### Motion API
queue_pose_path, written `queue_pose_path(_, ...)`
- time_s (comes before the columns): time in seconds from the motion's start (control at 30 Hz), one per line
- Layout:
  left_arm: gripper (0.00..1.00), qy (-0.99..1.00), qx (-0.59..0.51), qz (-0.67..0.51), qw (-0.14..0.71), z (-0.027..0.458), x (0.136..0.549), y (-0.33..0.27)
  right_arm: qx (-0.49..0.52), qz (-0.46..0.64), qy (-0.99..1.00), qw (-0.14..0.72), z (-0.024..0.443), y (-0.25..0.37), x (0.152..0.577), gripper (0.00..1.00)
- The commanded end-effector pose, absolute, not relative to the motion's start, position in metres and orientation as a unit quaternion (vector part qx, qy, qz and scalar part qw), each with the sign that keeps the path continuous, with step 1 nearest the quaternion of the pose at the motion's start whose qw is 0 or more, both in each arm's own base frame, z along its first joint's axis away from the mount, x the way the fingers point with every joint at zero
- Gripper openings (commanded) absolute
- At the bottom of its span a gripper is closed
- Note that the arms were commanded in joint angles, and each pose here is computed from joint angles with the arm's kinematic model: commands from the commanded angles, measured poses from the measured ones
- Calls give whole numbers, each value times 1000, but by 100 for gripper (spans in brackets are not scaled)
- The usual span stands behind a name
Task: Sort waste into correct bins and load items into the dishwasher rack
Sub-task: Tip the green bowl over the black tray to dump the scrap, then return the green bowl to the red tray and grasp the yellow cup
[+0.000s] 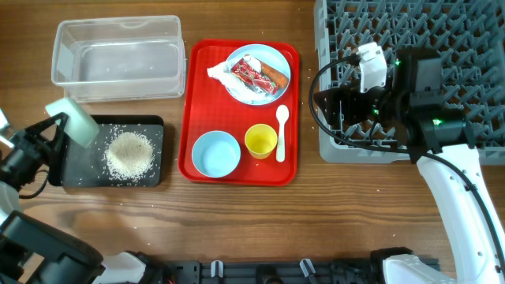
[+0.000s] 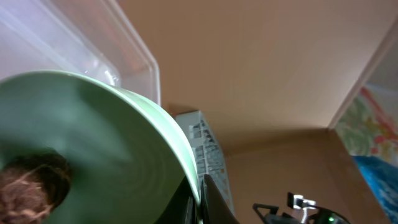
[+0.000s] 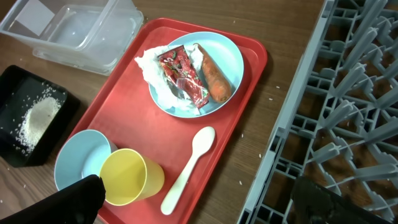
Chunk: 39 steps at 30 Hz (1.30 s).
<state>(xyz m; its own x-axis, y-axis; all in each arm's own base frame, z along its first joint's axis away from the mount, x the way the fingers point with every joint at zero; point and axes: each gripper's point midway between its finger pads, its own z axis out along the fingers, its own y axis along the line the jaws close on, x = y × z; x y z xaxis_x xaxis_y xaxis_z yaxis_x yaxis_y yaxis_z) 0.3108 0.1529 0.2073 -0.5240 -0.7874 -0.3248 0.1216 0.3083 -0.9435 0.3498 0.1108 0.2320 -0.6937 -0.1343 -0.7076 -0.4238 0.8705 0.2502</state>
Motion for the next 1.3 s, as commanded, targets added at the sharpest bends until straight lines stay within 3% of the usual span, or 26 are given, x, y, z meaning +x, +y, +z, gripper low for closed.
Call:
queue_pose_path(0.0, 4, 671, -218, -553, 444, 212, 306, 155, -151, 198, 898, 364, 237, 110, 353, 100)
queue_pose_path(0.2, 4, 679, -206, -537, 456, 173, 312, 165, -151, 198, 897, 365, 237, 110, 354, 100)
queue_pose_path(0.27, 4, 673, -227, -550, 438, 160, 313, 167, -152, 198, 897, 365, 237, 110, 354, 100)
queue_pose_path(0.4, 4, 602, -367, -639, 306, 155, 310, 161, -152, 198, 897, 366, 237, 110, 354, 100)
queue_pose_path(0.67, 4, 601, -377, -638, 299, 154, 313, 167, -152, 198, 896, 366, 237, 110, 354, 100)
queue_pose_path(0.8, 4, 645, -285, -628, 329, 196, 329, 138, -151, 198, 897, 366, 237, 110, 354, 100)
queue_pose_path(0.93, 4, 751, -88, -526, 389, 265, 356, 36, -141, 203, 899, 363, 237, 110, 354, 100)
queue_pose_path(1.13, 4, 885, 71, -189, 419, 207, 396, -122, -139, 203, 900, 359, 236, 110, 353, 100)
queue_pose_path(1.27, 4, 897, 163, -73, 404, 147, 407, -175, -139, 203, 901, 358, 235, 110, 352, 100)
